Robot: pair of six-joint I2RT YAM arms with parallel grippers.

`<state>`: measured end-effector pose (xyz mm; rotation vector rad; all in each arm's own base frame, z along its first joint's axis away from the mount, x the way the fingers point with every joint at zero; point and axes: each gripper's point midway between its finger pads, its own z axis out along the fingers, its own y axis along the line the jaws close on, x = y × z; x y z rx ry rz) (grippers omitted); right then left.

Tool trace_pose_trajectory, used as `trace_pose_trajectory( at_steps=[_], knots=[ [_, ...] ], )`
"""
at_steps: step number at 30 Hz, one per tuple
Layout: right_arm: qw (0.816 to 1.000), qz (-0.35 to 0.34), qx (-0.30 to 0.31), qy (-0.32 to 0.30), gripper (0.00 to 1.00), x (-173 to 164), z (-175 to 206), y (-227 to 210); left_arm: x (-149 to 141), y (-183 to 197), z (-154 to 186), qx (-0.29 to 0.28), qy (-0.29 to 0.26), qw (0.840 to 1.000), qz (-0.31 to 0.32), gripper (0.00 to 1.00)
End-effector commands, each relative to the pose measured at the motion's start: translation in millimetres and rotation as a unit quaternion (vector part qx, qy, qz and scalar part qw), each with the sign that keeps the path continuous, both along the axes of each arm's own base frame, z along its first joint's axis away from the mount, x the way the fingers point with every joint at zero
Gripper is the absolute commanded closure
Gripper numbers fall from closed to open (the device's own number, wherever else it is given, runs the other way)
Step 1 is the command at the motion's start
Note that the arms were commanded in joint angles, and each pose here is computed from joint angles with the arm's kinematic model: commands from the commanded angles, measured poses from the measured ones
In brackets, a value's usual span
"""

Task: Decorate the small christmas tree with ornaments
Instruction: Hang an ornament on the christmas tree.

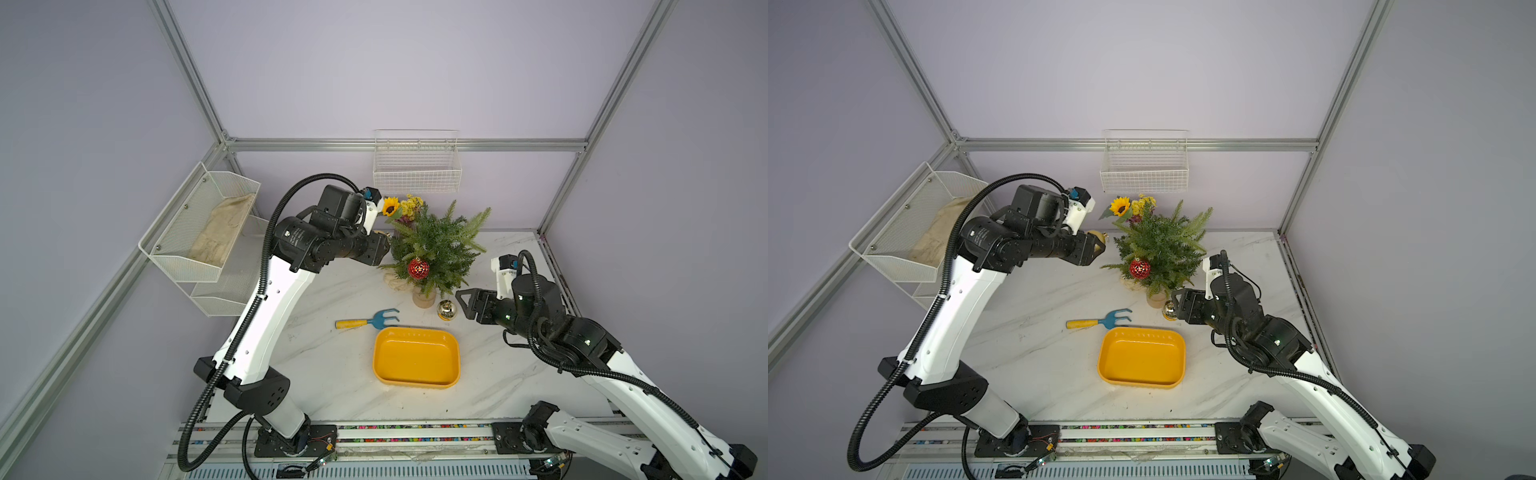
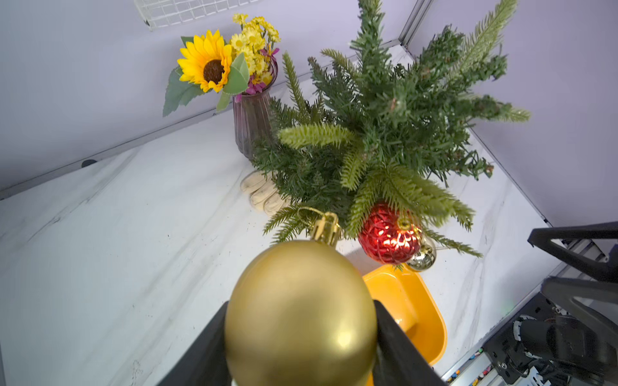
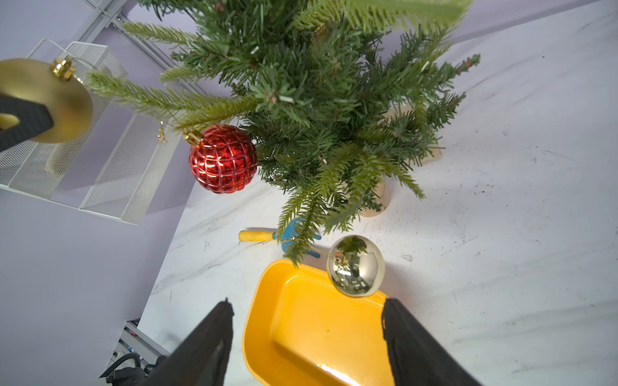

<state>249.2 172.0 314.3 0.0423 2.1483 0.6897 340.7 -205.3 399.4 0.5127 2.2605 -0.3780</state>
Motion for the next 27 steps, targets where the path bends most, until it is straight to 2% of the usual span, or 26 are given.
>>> trace_pose_trajectory(
  at_steps=[1,7,11,27],
  knots=[
    [1.000,-0.007,0.006,-0.004,0.27,0.3,5.8,-3.2,3.0,-3.0,51.9,-0.048,-0.071,0.996,-0.028,0.51],
    [1.000,-0.010,0.006,-0.003,0.27,1.0,5.3,-3.3,13.3,-2.6,77.8,-0.082,-0.116,0.990,-0.028,0.51],
    [1.000,-0.009,0.005,-0.001,0.27,1.4,3.6,-2.8,16.9,-3.6,86.1,-0.098,-0.127,0.987,-0.031,0.51],
    [1.000,-0.010,0.009,0.000,0.27,-1.7,2.5,-4.5,36.5,-19.3,69.7,-0.113,-0.103,0.987,-0.041,0.53]
  ],
)
